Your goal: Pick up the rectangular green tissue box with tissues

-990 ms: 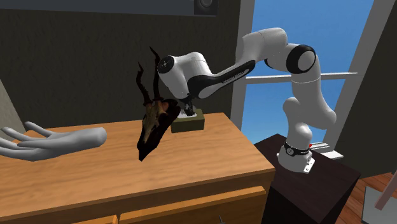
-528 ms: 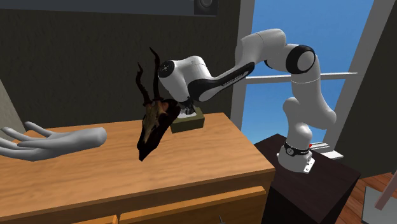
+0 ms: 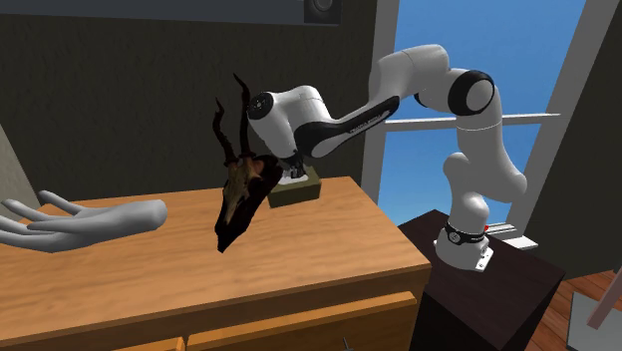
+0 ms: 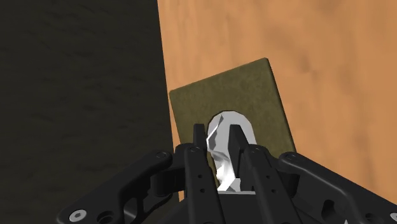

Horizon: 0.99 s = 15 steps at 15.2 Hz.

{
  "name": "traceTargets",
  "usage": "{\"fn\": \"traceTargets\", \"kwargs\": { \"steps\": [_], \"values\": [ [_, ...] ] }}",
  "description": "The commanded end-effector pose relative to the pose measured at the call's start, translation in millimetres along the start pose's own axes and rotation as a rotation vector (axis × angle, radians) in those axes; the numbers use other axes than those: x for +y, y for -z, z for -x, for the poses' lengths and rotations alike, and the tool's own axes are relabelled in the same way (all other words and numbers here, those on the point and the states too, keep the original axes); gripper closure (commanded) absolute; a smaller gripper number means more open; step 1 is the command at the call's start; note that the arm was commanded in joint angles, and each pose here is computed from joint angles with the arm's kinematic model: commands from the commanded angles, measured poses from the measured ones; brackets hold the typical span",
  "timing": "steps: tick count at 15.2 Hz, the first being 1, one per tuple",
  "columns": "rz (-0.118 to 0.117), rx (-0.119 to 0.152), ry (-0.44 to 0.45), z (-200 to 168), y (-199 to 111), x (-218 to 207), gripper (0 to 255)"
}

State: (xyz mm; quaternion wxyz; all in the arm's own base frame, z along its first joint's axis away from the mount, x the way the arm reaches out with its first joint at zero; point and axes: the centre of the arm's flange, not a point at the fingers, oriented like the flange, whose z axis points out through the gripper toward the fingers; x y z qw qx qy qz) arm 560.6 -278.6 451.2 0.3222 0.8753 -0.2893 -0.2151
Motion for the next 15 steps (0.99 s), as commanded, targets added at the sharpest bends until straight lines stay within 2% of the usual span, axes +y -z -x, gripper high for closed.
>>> {"fn": "traceTargets", "kwargs": {
  "steps": [1,15],
  "values": [
    [0.0,0.002,-0.003,1.5,7.5,7.5,255],
    [0.0,0.002,-0.003,13.8,52.4,51.7,255]
  ]
}}
